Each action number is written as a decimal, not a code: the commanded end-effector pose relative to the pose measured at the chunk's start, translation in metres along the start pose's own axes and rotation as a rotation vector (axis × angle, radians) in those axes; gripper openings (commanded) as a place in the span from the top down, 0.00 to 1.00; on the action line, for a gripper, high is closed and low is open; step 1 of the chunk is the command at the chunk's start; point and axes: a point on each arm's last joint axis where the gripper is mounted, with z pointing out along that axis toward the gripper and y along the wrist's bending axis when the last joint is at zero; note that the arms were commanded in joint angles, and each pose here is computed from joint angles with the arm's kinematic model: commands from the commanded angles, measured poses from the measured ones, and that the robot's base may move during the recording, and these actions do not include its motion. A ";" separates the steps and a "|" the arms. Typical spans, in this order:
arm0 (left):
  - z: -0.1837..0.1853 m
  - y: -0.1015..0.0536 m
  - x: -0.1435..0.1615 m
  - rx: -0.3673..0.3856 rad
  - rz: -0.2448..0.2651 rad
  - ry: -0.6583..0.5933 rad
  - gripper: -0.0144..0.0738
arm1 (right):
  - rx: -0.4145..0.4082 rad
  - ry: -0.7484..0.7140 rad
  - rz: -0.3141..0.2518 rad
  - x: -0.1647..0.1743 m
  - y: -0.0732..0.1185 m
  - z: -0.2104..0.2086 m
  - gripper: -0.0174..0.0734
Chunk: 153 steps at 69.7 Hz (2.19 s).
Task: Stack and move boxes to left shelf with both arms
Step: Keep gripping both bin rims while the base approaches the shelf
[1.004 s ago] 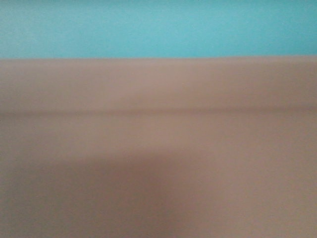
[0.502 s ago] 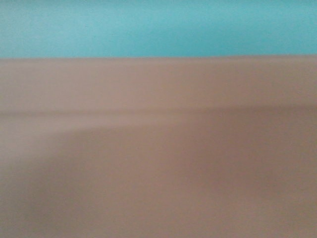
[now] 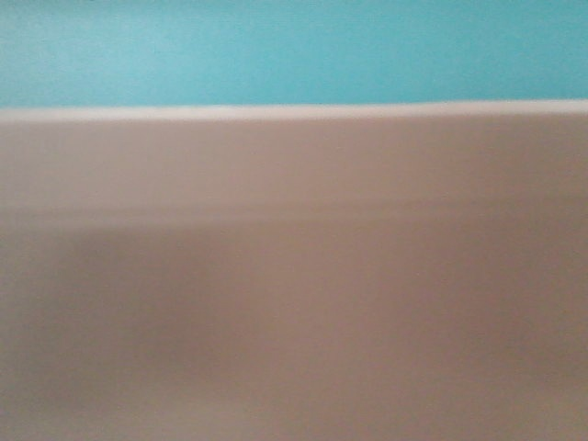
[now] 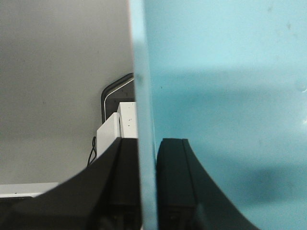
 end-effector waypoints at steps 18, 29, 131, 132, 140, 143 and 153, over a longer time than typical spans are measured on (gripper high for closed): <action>-0.021 -0.008 0.016 0.101 -0.012 0.091 0.84 | -0.039 -0.006 0.012 0.002 -0.003 -0.019 0.75; -0.021 -0.008 0.016 0.101 -0.012 0.091 0.84 | -0.038 -0.006 0.012 0.002 -0.003 -0.019 0.75; -0.021 -0.007 0.016 0.098 -0.013 0.087 0.84 | -0.039 -0.008 0.012 0.001 -0.003 -0.019 0.75; -0.021 -0.007 0.016 0.098 -0.013 0.087 0.84 | -0.039 -0.008 0.012 0.001 -0.003 -0.019 0.75; -0.021 -0.007 0.016 0.096 -0.013 0.085 0.84 | -0.038 -0.007 0.012 0.001 -0.003 -0.019 0.75; -0.021 -0.007 0.016 0.096 -0.013 0.085 0.84 | -0.038 -0.007 0.012 0.001 -0.003 -0.019 0.75; -0.021 -0.007 0.015 0.094 -0.012 0.083 0.84 | -0.039 -0.008 0.012 0.001 -0.003 -0.019 0.75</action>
